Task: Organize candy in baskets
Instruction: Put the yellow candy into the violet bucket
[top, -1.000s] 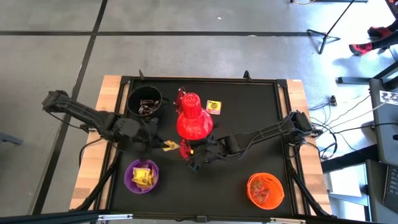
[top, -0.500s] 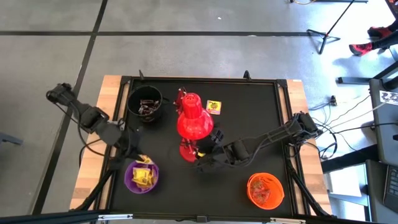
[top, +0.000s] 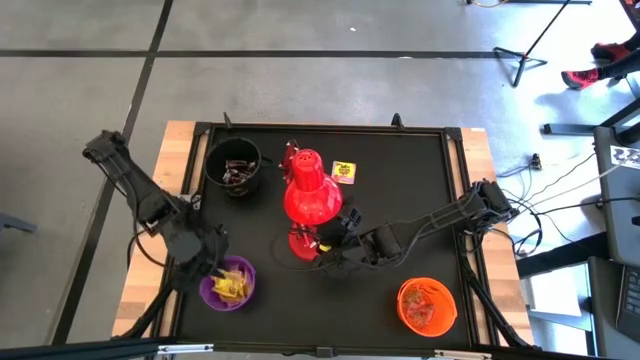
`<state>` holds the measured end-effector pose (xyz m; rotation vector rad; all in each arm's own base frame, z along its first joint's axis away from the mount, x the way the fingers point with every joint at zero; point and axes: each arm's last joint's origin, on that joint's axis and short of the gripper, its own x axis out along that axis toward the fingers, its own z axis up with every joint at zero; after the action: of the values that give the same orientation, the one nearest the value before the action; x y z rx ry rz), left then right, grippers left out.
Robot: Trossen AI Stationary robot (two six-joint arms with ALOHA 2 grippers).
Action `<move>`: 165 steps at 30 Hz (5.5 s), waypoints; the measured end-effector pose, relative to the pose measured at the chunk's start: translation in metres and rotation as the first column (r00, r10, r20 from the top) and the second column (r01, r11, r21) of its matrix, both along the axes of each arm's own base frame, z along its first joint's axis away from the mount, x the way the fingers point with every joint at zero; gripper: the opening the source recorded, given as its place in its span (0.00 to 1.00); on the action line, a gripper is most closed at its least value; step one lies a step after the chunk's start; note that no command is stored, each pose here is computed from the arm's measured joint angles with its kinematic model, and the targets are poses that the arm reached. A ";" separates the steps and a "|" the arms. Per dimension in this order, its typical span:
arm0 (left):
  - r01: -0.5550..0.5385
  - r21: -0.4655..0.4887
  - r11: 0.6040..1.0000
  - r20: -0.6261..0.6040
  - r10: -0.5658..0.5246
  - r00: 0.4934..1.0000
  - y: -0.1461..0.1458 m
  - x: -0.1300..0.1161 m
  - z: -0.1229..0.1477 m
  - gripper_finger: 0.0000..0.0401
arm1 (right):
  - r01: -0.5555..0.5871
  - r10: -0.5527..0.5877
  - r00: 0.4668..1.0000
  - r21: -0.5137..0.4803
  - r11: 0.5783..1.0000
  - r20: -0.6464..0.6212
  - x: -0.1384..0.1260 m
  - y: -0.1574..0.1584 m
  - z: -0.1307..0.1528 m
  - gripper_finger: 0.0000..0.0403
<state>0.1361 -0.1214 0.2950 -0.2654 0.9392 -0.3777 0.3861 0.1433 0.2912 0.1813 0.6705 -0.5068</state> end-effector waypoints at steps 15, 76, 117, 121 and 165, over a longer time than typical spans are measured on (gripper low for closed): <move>-0.064 0.036 0.997 0.105 0.060 0.993 0.010 -0.004 0.009 0.31 | 0.078 -0.086 0.994 -0.108 0.991 -0.068 -0.010 -0.006 -0.005 0.43; -0.121 0.055 0.991 0.622 0.061 0.781 0.055 -0.021 0.009 0.31 | -0.117 0.119 0.989 0.023 0.993 -0.088 0.015 -0.039 -0.031 0.43; -0.153 0.028 0.988 0.620 0.103 0.778 0.055 -0.020 0.010 0.31 | -0.094 0.062 0.978 0.157 0.983 0.197 -0.042 -0.104 -0.066 0.43; -0.162 0.037 0.986 0.622 0.104 0.776 0.056 -0.020 0.010 0.31 | 0.079 -0.084 0.989 0.046 0.996 0.123 -0.057 -0.122 -0.074 0.43; -0.225 0.098 0.969 0.583 0.128 0.803 0.049 -0.007 0.000 0.31 | 0.374 -0.259 0.896 0.301 0.877 -0.360 -0.037 -0.259 -0.170 0.23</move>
<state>0.1296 -0.0720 0.2954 -0.0744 0.3367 -0.1836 0.3491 -0.1153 0.1210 0.5811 1.0520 -0.7380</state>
